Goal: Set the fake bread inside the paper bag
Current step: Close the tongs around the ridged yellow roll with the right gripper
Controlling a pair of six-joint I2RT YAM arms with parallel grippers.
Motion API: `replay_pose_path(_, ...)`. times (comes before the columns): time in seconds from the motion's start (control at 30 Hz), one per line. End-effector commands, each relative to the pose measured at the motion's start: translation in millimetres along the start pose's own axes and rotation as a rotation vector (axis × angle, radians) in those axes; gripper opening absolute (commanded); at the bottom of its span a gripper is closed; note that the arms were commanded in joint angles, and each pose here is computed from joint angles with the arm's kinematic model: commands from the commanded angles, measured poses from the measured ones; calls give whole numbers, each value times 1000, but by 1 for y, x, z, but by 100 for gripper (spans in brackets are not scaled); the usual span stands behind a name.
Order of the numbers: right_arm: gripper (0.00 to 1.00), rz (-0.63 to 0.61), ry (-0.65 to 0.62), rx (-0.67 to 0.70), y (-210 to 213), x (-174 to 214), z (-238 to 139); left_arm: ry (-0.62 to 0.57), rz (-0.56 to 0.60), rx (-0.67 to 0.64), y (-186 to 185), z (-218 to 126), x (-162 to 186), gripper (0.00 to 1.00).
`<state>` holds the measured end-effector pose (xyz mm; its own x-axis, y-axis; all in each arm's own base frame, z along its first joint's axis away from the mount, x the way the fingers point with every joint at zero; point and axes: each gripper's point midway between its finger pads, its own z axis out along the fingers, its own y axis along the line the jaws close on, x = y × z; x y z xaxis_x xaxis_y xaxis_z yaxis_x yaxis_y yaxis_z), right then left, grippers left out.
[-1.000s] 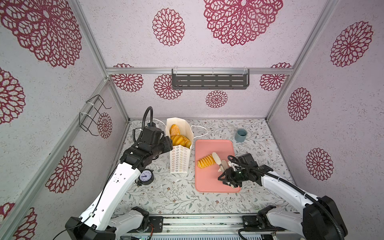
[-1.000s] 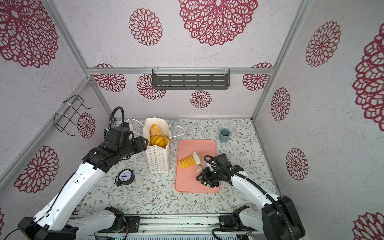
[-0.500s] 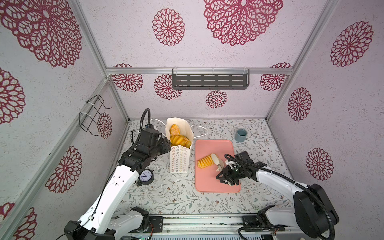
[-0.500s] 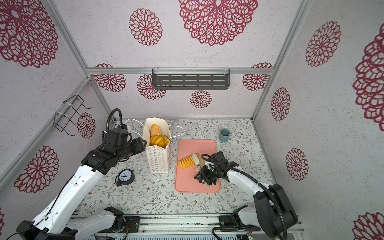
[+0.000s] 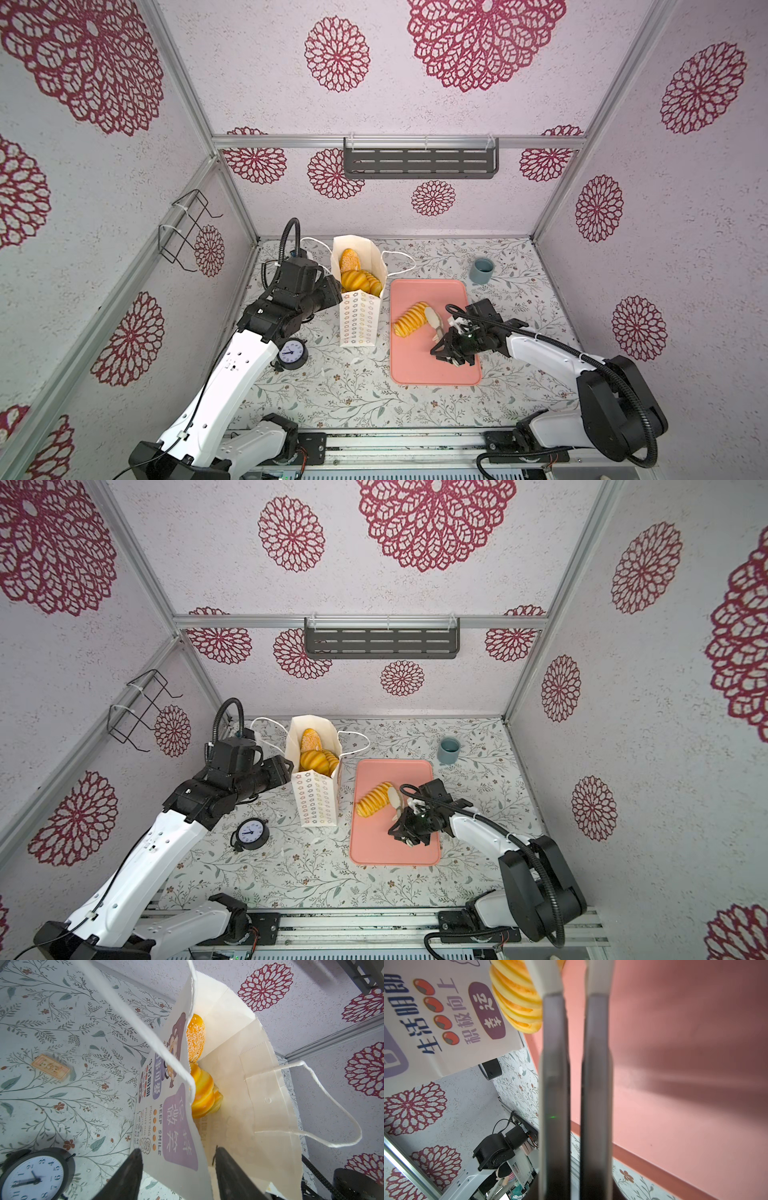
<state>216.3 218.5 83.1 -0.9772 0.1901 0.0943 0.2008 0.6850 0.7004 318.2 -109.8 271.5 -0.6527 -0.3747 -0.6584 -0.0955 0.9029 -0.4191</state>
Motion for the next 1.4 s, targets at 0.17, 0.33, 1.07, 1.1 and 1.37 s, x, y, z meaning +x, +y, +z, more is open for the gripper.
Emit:
replay_pose_path(0.17, 0, -129, -140, 5, 21, -7, -46, -26, -3, 33, -6, -7, -10, 60)
replay_pose_path(0.33, 0, -167, -178, 28, 22, -3, -61, -24, -14, 55, -11, -7, -13, 67)
replay_pose_path(1.07, 37, -93, -68, -27, 10, 4, -29, -29, -25, 37, -4, -10, -7, 86)
replay_pose_path(1.1, 39, -88, -66, -27, 10, 2, -27, -30, -25, 36, -3, -10, -7, 86)
replay_pose_path(1.37, 43, -86, -29, -20, 17, -6, -13, -34, -21, 37, -2, -7, -6, 86)
